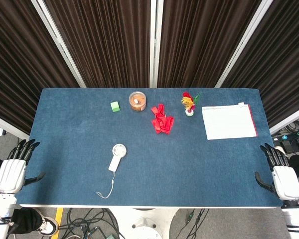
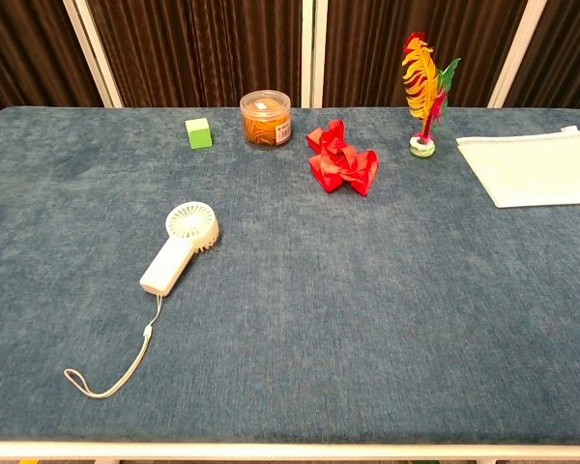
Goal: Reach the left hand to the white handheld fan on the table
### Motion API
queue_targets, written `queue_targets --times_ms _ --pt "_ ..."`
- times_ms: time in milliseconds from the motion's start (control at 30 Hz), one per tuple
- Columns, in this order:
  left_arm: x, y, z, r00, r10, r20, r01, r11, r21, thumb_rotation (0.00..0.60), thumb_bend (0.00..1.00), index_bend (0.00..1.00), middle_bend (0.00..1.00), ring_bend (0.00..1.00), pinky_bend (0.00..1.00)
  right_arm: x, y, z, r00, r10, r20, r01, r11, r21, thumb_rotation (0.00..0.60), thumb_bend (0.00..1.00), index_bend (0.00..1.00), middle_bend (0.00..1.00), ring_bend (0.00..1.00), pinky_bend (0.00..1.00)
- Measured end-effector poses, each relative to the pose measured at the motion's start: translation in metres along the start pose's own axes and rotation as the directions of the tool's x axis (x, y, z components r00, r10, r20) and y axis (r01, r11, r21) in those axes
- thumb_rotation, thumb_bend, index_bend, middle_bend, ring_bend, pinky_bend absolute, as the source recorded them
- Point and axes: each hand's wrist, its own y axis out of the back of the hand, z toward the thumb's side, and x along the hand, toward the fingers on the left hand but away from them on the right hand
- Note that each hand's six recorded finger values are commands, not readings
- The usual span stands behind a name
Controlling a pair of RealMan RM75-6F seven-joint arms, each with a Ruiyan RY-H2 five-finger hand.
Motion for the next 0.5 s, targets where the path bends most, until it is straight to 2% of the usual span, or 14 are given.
queue_targets --times_ms 500 --pt "0.0019 0.0019 0.0035 1.000 -0.006 0.011 0.006 1.000 0.026 0.600 0.10 0.13 0.08 0.00 0.17 -0.0013 0.0003 -0.0008 1.000 0.001 -0.002 -0.001 1.000 -0.004 0.600 0.33 0.00 0.00 0.00 0.00"
